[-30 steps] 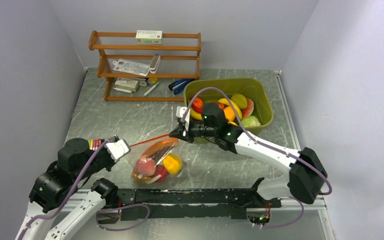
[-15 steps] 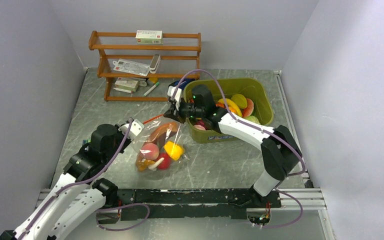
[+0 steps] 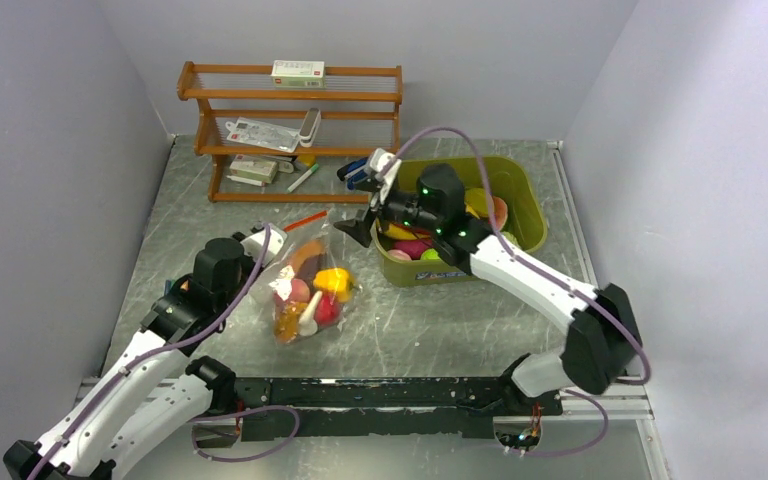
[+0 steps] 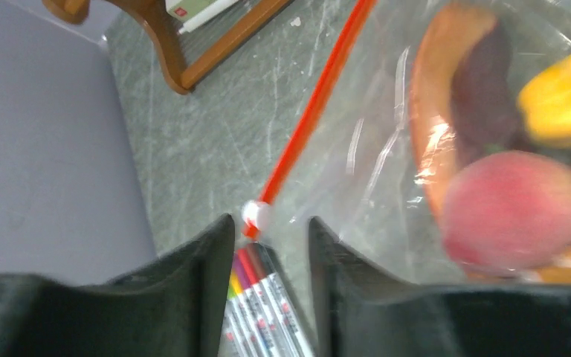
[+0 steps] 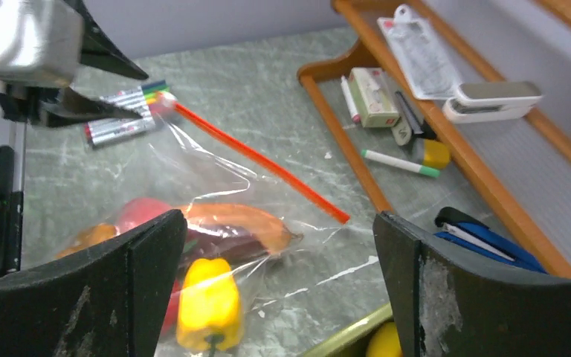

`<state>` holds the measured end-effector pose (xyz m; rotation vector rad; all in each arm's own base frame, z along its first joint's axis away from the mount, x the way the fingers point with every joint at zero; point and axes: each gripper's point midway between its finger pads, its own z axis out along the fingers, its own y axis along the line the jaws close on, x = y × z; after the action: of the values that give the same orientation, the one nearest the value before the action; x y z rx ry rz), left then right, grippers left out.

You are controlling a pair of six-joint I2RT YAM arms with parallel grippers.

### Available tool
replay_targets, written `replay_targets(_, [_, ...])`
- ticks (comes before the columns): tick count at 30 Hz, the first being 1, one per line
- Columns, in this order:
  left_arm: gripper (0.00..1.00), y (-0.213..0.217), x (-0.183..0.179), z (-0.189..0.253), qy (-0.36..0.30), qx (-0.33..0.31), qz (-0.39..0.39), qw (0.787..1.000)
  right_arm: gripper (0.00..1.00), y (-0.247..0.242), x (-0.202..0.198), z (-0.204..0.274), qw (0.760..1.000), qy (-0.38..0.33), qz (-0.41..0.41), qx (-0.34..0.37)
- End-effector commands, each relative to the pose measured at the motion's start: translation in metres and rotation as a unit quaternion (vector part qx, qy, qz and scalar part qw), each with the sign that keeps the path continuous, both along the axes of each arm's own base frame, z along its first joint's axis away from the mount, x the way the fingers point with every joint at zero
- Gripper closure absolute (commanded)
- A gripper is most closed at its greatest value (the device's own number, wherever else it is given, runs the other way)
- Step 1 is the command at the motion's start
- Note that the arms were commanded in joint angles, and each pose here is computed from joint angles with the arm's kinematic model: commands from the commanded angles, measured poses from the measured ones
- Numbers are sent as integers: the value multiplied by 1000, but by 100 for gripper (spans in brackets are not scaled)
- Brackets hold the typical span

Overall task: Place the food in the zip-top bag and seal the zipper
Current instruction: Place the zipper food storage bag at the center of the board, then reset both arms

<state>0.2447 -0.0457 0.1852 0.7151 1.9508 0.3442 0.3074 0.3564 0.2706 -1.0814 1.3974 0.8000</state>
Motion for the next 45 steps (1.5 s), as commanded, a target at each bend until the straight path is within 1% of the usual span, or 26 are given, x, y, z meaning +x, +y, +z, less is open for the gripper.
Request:
replay_targets(1, [45,1,7,21,-30,-41,31,998,0,-22,-9,31,996,26,-57,65])
replay_targets(2, [39,-2,7,24,-32,-53,30,998,0,-27,-12,35,994,40,-70,76])
replay_targets(3, [36,-6,8,27,-32,-62,26,997,0,-33,-13,25,991,66,-88,77])
replay_targets(6, [30,-11,8,41,-31,-85,23,996,0,-50,-17,18,978,131,-143,79])
replay_targets(7, [25,-14,7,47,-29,-96,23,995,0,-56,-18,17,974,144,-158,73])
replay_targets(8, [23,-17,7,55,-30,-109,21,993,0,-61,-19,13,970,159,-172,65])
replay_targets(9, [19,-20,6,63,-32,-126,21,991,0,-65,-20,15,965,174,-186,67])
replay_targets(11, [5,-20,7,81,-49,-164,39,985,0,-78,-18,21,947,207,-233,81])
replay_targets(12, [3,-18,8,90,-62,-187,60,978,0,-84,-19,22,938,220,-253,86])
replay_targets(13, [2,-16,8,98,-72,-209,76,972,0,-90,-19,23,933,226,-268,88])
replay_targets(15, [1,-20,5,113,-80,-251,79,961,0,-103,-20,27,923,227,-297,89])
replay_targets(17, [1,-33,-1,125,-73,-299,57,950,0,-122,-17,34,907,224,-344,95])
replay_targets(20, [1,-56,-11,136,-47,-352,12,935,0,-147,-18,48,886,215,-397,104])
replay_targets(22, [1,-65,-17,143,-34,-392,6,919,0,-161,-21,56,874,213,-422,111])
replay_targets(24, [2,-68,-21,151,-32,-428,10,903,0,-170,-25,62,869,209,-432,121])
replay_targets(25, [1,-71,-23,157,-28,-459,18,888,0,-173,-28,65,869,206,-432,126])
replay_targets(26, [1,-73,-26,161,-25,-478,20,878,0,-174,-30,65,871,203,-429,125])
replay_targets(29, [0,-77,-33,168,-21,-511,14,859,0,-179,-35,62,868,206,-433,126])
replay_targets(33, [0,-75,-38,158,-14,-527,24,849,0,-185,-40,54,858,221,-444,131])
replay_targets(37, [0,-75,-43,140,-1,-526,25,850,0,-190,-44,45,849,232,-452,145])
replay_targets(40, [0,-73,-46,130,14,-527,44,849,0,-193,-46,44,842,238,-457,159])
replay_targets(42, [0,-72,-49,128,20,-526,46,849,0,-194,-46,44,840,239,-459,163])
replay_targets(45, [0,-71,-51,134,8,-529,35,848,0,-192,-45,48,840,240,-457,168])
